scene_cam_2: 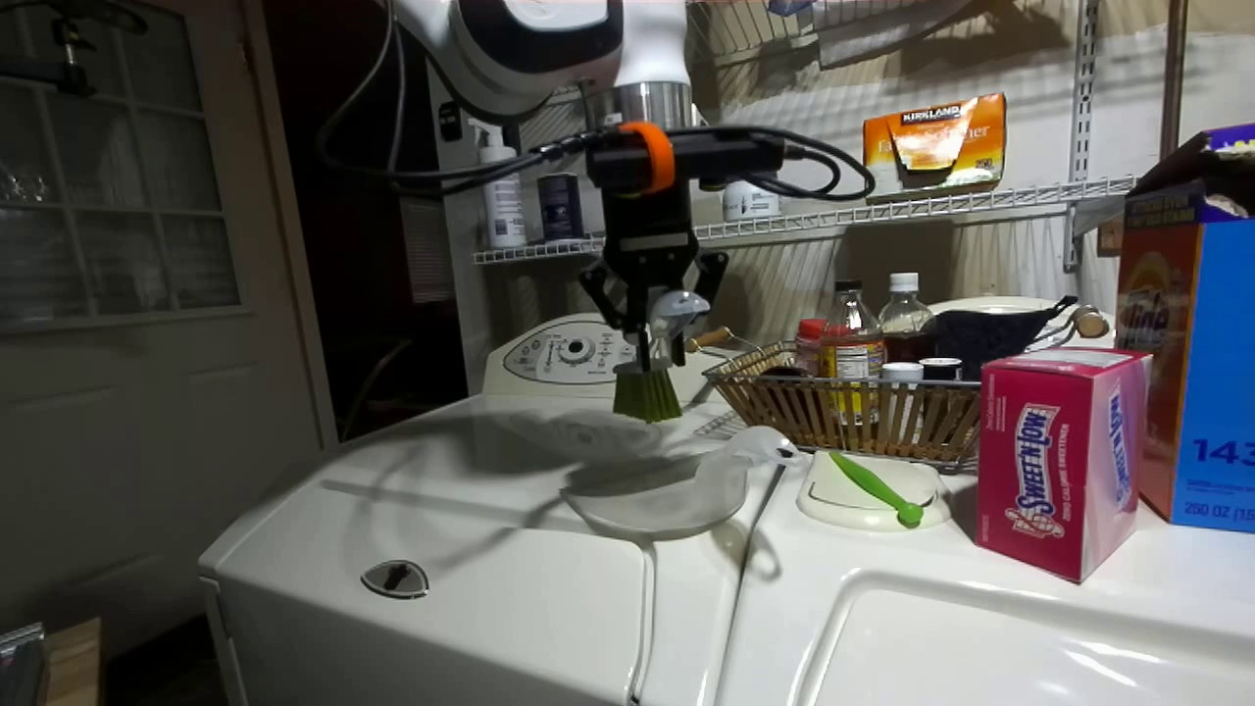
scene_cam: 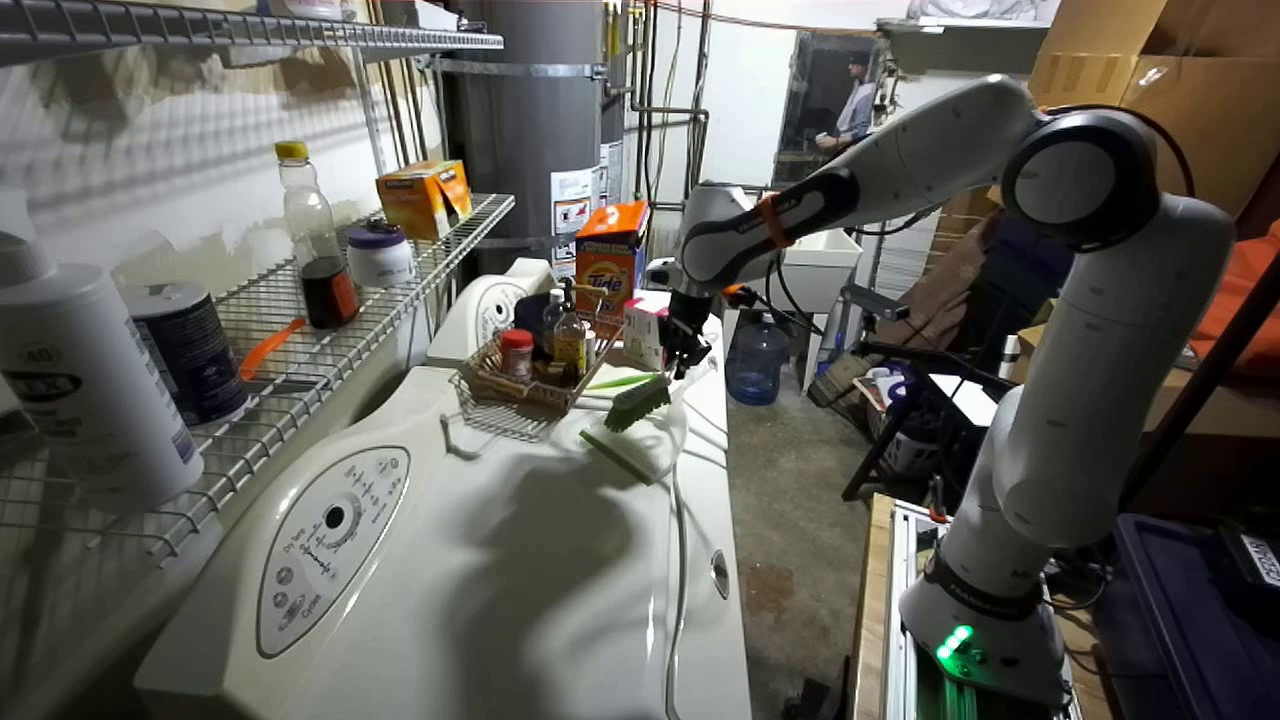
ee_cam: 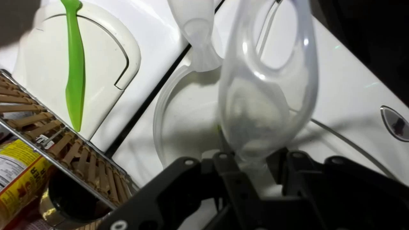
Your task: Put the hand broom on the dustpan
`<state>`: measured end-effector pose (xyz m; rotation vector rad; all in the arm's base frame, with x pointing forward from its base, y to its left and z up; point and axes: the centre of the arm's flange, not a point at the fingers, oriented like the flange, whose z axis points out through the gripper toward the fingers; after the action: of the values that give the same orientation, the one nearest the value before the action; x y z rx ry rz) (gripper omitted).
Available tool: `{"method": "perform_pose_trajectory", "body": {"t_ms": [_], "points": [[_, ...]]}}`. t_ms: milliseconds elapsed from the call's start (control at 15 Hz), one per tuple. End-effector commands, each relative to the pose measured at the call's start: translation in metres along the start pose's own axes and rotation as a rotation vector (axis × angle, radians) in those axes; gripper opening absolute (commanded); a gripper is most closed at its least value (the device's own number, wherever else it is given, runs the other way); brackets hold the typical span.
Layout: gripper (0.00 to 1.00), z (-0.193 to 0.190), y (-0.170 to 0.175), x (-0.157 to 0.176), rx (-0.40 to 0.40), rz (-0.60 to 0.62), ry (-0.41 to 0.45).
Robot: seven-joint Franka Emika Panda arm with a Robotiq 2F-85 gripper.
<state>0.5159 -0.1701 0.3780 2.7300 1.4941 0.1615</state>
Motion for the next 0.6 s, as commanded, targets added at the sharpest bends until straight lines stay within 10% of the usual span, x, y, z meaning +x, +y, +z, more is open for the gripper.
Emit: {"method": "perform_pose_trajectory", "body": {"t_ms": [0,533], "points": [[0.08,0.022,0.013,-0.013,0.020,-0.059,0.038],[0.08,0.050,0.028,-0.042,0.019,-0.074,0.027]]}}
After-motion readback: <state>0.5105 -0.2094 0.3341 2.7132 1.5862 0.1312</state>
